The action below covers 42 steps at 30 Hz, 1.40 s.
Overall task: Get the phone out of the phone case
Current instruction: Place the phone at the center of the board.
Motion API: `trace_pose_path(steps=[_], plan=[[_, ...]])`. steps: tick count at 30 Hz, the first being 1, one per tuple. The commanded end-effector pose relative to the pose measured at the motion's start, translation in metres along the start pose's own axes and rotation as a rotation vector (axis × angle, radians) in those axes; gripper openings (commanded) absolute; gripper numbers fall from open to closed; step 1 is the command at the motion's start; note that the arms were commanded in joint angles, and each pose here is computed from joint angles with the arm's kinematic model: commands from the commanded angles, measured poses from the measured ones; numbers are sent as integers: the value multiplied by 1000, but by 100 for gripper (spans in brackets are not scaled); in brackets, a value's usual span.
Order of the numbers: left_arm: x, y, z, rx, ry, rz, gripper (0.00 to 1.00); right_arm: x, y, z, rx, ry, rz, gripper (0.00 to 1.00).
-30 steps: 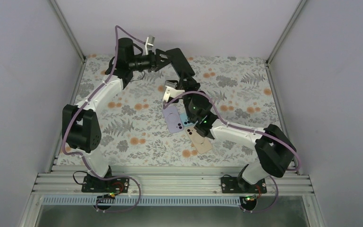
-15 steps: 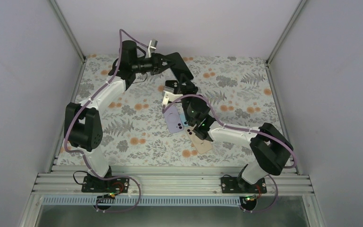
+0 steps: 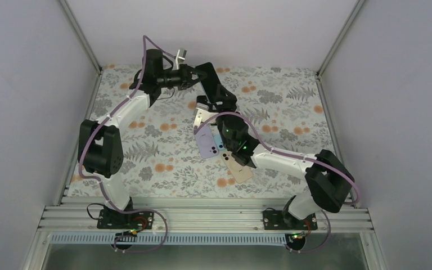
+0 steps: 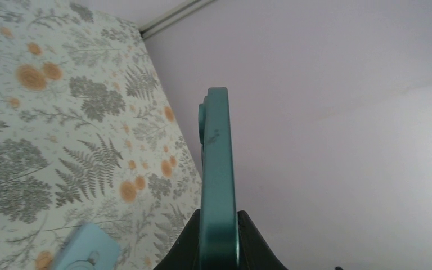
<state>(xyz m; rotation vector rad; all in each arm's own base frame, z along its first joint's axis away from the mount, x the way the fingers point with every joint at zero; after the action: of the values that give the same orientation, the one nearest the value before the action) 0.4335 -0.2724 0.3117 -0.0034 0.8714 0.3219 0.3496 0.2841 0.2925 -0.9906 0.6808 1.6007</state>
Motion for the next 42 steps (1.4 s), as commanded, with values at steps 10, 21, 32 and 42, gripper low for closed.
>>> trace_pose_path(steps=[10, 21, 32, 42], plan=[[-1, 17, 13, -48, -169, 9, 2, 53, 25, 28, 73, -336, 585, 99], [-16, 27, 5, -22, -359, -69, 2, 16, 34, 54, 50, -689, 858, 99], [-46, 35, -15, 33, -567, -204, 2, -39, 22, 9, 109, -1173, 1111, 94], [-79, 27, -38, 96, -678, -327, 2, -36, 22, -23, 197, -1463, 1323, 68]])
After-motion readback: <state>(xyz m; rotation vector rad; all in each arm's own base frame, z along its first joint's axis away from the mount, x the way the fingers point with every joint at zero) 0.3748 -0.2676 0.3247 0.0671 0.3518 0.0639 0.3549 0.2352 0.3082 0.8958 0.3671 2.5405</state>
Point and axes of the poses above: each gripper's point midway between its finger pads, its own y axis back along the fingers, its own x axis along the line the jaws close on, z = x × y, the point moved 1 cm from there along y, back along the fingers, and after that the axes turned 15 degrees about -y, right-handed, at the moved point
